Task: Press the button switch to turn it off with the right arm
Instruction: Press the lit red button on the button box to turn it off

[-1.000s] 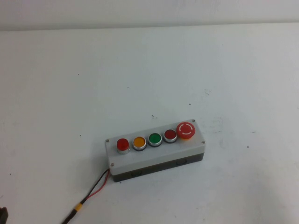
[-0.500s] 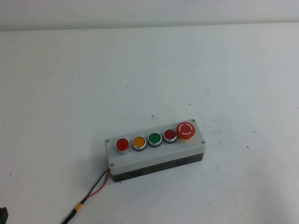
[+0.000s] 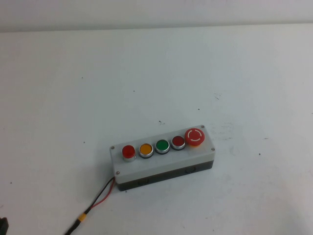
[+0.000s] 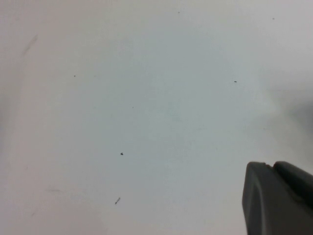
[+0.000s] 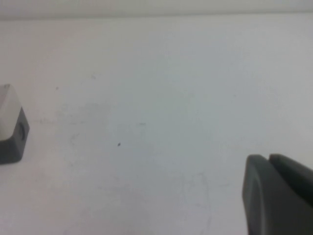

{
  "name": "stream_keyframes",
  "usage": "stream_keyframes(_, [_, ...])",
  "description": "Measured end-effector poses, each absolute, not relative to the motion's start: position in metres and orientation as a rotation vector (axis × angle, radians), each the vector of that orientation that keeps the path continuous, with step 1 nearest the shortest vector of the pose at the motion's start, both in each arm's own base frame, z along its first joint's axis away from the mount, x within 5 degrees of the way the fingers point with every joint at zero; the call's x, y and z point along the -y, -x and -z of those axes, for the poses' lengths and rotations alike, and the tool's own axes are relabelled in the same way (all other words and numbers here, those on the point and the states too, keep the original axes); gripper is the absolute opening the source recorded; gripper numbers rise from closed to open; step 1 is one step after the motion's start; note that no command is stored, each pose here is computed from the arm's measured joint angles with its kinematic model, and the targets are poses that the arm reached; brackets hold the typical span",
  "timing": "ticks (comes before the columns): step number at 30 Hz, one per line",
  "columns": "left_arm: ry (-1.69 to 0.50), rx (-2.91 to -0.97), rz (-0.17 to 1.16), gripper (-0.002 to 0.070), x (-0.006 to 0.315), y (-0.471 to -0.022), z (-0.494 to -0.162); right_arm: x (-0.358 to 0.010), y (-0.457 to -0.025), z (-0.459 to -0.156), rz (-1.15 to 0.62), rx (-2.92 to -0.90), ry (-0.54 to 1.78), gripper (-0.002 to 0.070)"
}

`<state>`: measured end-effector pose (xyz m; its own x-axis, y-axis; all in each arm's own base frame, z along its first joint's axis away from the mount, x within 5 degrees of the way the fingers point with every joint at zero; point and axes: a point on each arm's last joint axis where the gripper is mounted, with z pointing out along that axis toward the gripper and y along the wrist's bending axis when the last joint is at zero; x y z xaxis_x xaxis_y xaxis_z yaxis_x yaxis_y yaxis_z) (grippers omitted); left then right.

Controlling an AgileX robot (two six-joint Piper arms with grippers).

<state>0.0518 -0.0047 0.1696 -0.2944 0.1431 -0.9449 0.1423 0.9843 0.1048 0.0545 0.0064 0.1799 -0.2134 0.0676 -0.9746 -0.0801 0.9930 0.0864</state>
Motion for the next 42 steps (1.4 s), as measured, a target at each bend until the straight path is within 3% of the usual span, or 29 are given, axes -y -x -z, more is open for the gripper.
stream_keyframes(42, [-0.207,-1.875,-0.001,-0.0002,0.0047,-0.0518,-0.1696,-0.0086,-0.0532,-0.1753,-0.131,-1.832,0.058,-0.0016])
